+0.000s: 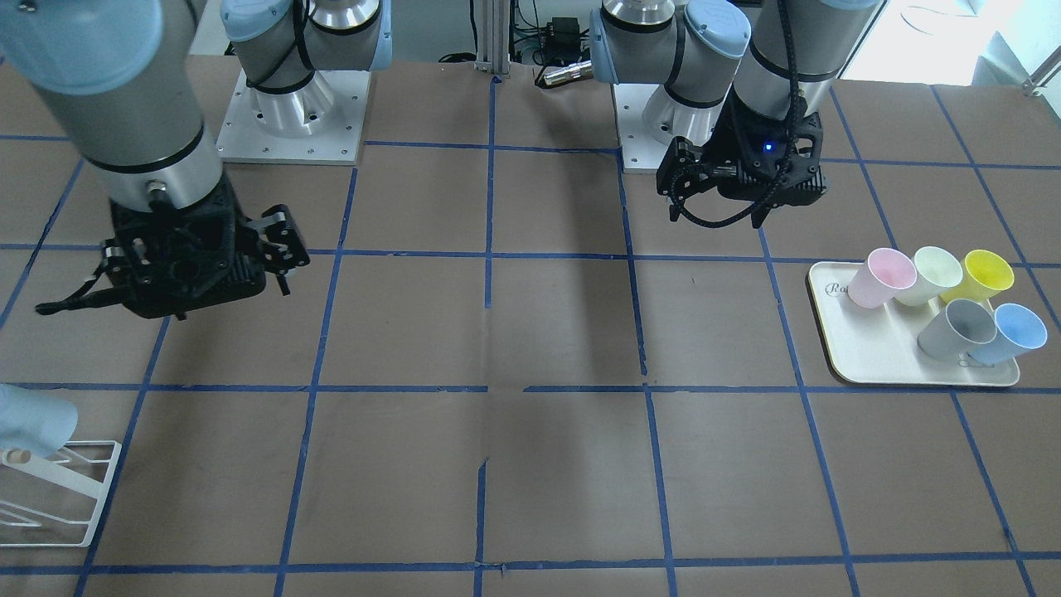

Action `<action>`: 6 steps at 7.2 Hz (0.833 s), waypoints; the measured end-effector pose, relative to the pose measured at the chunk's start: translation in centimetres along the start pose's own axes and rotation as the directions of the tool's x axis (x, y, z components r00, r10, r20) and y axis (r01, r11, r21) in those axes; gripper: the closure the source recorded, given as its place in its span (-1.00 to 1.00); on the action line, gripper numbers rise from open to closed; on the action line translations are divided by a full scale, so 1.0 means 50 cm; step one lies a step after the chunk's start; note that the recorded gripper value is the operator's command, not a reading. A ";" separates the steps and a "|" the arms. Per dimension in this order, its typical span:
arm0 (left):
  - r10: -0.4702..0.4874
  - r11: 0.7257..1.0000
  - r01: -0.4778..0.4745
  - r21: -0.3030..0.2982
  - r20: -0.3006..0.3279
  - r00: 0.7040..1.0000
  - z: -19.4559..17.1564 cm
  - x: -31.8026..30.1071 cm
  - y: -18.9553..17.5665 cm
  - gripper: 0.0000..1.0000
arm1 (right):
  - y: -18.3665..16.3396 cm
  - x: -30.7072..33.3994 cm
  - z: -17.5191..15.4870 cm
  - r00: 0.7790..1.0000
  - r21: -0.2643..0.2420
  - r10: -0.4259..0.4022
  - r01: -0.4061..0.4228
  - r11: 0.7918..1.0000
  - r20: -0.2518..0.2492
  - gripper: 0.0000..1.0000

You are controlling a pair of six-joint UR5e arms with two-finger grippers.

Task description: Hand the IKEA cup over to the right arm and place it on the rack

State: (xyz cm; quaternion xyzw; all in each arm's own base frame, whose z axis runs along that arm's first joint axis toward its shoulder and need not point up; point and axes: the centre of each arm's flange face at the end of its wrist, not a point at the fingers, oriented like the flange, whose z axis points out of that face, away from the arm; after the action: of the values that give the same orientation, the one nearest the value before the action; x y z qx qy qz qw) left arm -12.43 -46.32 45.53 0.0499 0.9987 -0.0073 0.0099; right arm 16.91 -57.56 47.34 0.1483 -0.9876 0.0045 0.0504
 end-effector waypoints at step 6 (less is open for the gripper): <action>0.005 1.000 -0.005 -0.018 -0.001 1.000 -0.009 0.004 0.005 -1.00 | 0.117 0.051 -0.001 0.948 -0.032 0.315 -0.314 0.949 0.047 -1.00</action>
State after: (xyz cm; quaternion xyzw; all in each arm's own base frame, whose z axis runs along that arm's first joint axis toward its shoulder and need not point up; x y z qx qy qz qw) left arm -12.63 -46.06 45.99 0.0524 0.9986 0.0018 0.0097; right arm 12.74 -52.69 47.68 -0.0113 -0.9996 -0.0033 0.0252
